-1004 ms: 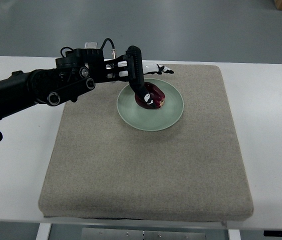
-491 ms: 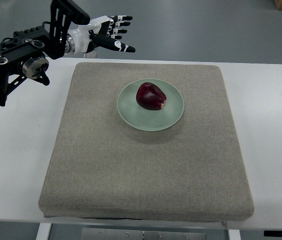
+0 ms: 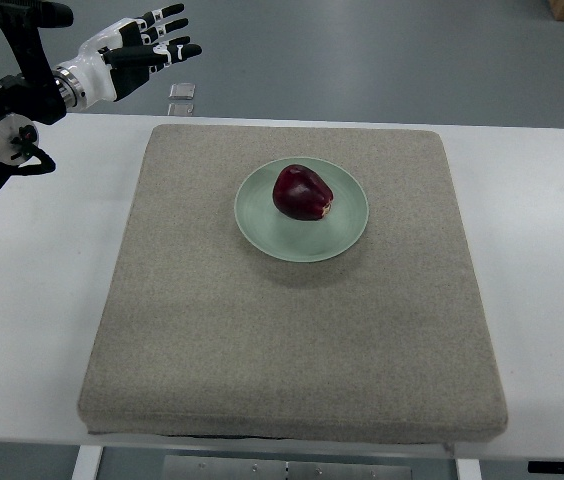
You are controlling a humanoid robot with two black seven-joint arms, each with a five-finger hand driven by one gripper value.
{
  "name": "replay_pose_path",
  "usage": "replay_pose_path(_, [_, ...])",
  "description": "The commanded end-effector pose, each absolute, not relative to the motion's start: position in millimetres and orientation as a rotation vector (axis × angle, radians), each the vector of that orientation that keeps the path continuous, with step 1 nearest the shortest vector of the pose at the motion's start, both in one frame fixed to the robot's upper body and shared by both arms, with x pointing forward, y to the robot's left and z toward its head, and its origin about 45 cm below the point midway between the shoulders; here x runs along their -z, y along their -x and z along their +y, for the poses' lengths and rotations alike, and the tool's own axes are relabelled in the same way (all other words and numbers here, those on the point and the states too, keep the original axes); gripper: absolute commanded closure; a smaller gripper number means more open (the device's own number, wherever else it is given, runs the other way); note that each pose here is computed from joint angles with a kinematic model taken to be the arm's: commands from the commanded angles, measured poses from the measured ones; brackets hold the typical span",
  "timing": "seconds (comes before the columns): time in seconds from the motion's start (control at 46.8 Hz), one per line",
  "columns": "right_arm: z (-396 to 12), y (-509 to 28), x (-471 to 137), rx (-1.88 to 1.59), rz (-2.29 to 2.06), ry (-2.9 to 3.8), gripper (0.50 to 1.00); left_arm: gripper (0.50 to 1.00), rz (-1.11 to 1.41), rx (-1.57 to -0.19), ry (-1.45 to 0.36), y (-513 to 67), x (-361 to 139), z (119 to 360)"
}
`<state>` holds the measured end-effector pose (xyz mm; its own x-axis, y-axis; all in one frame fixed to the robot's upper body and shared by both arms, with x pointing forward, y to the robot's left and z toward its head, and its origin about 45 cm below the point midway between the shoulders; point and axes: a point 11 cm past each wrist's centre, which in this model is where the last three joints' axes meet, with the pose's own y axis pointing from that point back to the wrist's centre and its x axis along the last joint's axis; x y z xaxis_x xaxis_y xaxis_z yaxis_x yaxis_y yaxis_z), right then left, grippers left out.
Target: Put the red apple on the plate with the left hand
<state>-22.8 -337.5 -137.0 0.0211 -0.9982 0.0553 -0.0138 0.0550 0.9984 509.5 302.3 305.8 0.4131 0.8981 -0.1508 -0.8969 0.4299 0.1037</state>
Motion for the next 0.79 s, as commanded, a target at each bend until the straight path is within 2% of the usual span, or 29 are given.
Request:
replay_pose_path(0.0, [-337.4,22.7,137.0,1.146,-1.229,-1.188,0.568,0.508,0.236,-1.112,0.035,-508.5,-306.1,304.2])
replay_pose_path(0.769, [-336.6,25.9,137.0,1.155,-1.226,-1.192,0.57,0.506,0.281,-1.082,0.04,-506.3,-303.3,300.8])
